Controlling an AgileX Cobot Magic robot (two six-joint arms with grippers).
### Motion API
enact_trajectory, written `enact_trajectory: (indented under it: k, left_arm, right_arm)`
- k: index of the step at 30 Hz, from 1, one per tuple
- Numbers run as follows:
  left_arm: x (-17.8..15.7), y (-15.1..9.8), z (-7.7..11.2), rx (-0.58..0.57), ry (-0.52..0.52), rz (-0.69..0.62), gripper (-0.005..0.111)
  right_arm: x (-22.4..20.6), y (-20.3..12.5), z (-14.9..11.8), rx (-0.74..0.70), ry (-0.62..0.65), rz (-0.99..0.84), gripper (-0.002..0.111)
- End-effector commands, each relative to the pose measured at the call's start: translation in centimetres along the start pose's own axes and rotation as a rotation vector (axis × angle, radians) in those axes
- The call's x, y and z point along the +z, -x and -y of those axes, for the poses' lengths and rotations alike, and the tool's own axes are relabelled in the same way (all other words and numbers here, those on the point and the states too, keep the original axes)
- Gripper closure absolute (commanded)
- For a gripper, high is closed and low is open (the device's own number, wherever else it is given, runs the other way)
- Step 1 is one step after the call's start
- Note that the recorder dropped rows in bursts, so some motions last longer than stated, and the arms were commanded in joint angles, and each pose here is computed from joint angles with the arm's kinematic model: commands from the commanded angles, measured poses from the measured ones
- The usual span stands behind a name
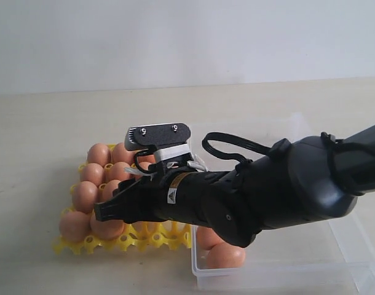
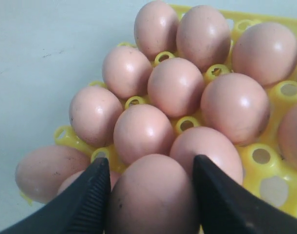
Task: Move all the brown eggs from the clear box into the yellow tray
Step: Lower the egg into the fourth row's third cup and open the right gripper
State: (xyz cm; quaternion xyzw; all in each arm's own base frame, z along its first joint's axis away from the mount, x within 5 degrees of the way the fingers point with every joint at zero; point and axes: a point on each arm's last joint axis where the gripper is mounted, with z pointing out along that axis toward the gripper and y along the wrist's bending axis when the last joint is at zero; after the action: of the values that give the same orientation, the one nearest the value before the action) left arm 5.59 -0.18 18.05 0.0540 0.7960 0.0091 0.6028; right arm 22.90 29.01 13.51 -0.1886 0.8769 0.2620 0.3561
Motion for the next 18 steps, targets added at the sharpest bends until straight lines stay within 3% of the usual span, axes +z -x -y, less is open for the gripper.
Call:
enact_trajectory:
  k: [1,4,13,18]
  left_arm:
    - [-0.02,0.23,0.02,-0.006,-0.004,0.014,0.107]
    - [-0.02,0.23,0.02,-0.006,-0.004,0.014,0.107]
    - [-0.02,0.23,0.02,-0.006,-0.004,0.014,0.107]
    - [-0.02,0.23,0.02,-0.006,-0.004,0.014,0.107]
  right_arm:
    - [0.36,0.06,0.03,-0.044,0.009,0.010,0.108]
    - [0.36,0.06,0.05,-0.037,0.007,0.011,0.102]
    - [0.36,0.08,0.04,-0.037,0.008,0.013,0.066]
    - [0.36,0.08,0.04,-0.039,0.008,0.013,0.066]
